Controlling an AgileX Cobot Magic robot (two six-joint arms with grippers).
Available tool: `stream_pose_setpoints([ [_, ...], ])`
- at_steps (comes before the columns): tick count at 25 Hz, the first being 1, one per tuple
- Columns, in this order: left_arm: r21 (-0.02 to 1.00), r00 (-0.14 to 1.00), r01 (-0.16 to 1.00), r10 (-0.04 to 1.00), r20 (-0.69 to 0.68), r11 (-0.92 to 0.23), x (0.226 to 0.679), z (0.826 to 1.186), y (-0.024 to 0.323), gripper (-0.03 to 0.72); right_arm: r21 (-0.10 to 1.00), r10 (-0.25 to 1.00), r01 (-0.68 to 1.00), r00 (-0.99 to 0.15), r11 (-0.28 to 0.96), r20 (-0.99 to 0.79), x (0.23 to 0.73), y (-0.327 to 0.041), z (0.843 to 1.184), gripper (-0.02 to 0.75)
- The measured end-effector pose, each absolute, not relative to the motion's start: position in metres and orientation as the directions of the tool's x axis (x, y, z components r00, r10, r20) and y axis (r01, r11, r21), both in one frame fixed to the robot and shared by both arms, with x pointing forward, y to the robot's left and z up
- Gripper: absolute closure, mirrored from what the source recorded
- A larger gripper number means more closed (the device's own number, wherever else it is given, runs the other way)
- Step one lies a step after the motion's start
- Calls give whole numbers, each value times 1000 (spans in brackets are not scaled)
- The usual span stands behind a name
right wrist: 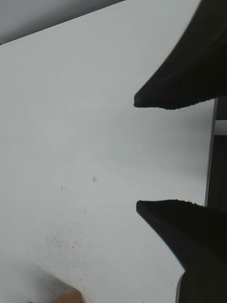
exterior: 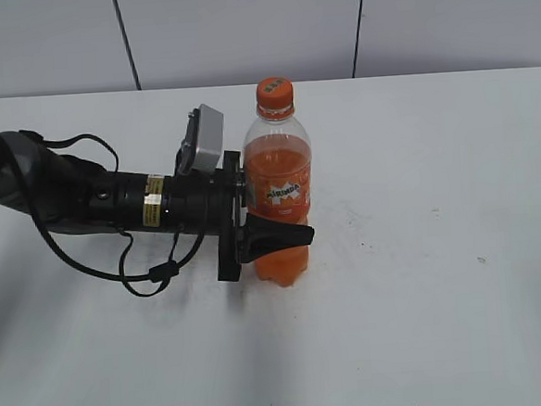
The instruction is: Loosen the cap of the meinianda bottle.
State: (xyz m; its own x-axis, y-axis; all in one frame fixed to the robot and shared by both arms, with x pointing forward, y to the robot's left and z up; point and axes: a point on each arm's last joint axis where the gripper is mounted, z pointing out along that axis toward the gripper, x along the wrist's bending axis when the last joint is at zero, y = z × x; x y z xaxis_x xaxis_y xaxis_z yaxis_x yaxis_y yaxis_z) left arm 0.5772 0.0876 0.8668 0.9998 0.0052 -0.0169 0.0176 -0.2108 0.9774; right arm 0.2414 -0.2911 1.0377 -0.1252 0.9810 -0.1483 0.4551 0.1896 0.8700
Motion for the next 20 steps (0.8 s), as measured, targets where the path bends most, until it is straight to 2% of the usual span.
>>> stream_pose_setpoints([
  [10,978,1000,18,5,-17,-210,577,867,88,272,865,988,479,-113,150,-109,246,-291,1043,279],
  [20,978,1000,16,4,-16,-210,577,867,88,272,652,990,749,-143,115,-10,324,-292,1073,279],
])
